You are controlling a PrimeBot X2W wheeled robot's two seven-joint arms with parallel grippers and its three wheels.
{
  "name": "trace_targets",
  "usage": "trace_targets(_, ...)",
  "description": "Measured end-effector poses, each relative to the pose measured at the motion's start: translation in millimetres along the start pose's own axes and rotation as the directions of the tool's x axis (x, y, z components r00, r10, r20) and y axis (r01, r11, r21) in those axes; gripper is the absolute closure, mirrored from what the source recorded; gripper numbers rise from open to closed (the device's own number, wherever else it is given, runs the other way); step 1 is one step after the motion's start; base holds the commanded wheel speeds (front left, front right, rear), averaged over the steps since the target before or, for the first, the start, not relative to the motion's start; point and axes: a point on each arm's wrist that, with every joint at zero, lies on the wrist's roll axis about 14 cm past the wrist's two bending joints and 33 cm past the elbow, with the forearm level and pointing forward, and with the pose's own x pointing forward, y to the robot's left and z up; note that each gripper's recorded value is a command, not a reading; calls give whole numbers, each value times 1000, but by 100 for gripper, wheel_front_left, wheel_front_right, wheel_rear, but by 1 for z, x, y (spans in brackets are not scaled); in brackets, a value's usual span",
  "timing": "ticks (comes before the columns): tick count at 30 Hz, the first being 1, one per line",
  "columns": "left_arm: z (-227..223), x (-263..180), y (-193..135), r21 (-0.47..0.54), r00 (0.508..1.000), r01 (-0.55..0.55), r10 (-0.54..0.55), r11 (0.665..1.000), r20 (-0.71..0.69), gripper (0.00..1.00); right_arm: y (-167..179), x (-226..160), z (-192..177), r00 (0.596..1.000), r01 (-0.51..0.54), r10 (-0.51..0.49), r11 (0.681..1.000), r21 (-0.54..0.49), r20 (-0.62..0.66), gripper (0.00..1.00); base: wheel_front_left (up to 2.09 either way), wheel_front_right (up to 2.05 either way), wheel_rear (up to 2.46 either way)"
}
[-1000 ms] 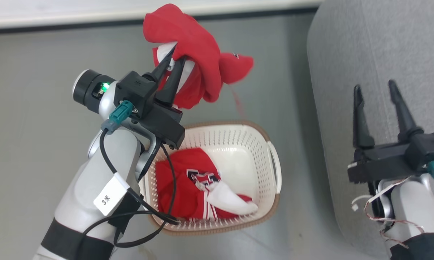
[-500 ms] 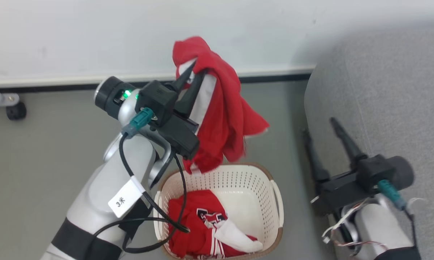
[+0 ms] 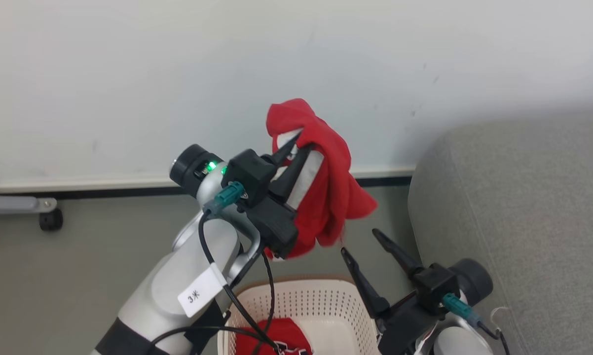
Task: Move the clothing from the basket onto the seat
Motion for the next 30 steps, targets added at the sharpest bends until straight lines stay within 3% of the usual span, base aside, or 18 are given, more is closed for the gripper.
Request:
trace_targets(14, 30, -27, -30, 5, 998, 37, -38, 999, 44, 100, 37, 17, 20, 990, -136, 138, 987, -82, 14, 0, 0, 0, 0)
trace_targets(15, 31, -29, -31, 2, 998, 38, -38, 999, 46, 100, 40, 19, 23, 989, -148, 149, 986, -77, 20, 35, 0, 0, 0)
trace_targets(16, 30, -31, -32, -4, 998, 35, -35, 999, 46, 100, 45, 21, 25, 986, -164, 166, 983, -79, 24, 60, 0, 0, 0)
trace_targets(17, 30, -33, -32, -13, 999, 32, -31, 999, 44, 100, 49, 23, 27, 983, -177, 180, 981, -83, 29, 97, 0, 0, 0)
trace_targets(26, 19, -42, -27, -75, 1000, -11, 13, 997, 24, 100, 44, 31, 36, 983, -174, 178, 981, -81, 41, 100, 0, 0, 0)
trace_targets(27, 15, -44, -21, -81, 999, -33, 34, 996, 12, 85, 37, 32, 38, 986, -157, 161, 984, -82, 44, 100, 0, 0, 0)
trace_targets(28, 15, -44, -21, -81, 999, -33, 34, 996, 12, 85, 37, 32, 38, 986, -157, 161, 984, -82, 44, 100, 0, 0, 0)
trace_targets(29, 12, -45, -19, -87, 999, -40, 41, 995, 7, 68, 32, 32, 38, 988, -143, 147, 986, -82, 43, 100, 0, 0, 0)
trace_targets(30, 10, -46, -17, -89, 999, -47, 47, 995, 2, 65, 28, 32, 39, 990, -132, 136, 988, -84, 44, 100, 0, 0, 0)
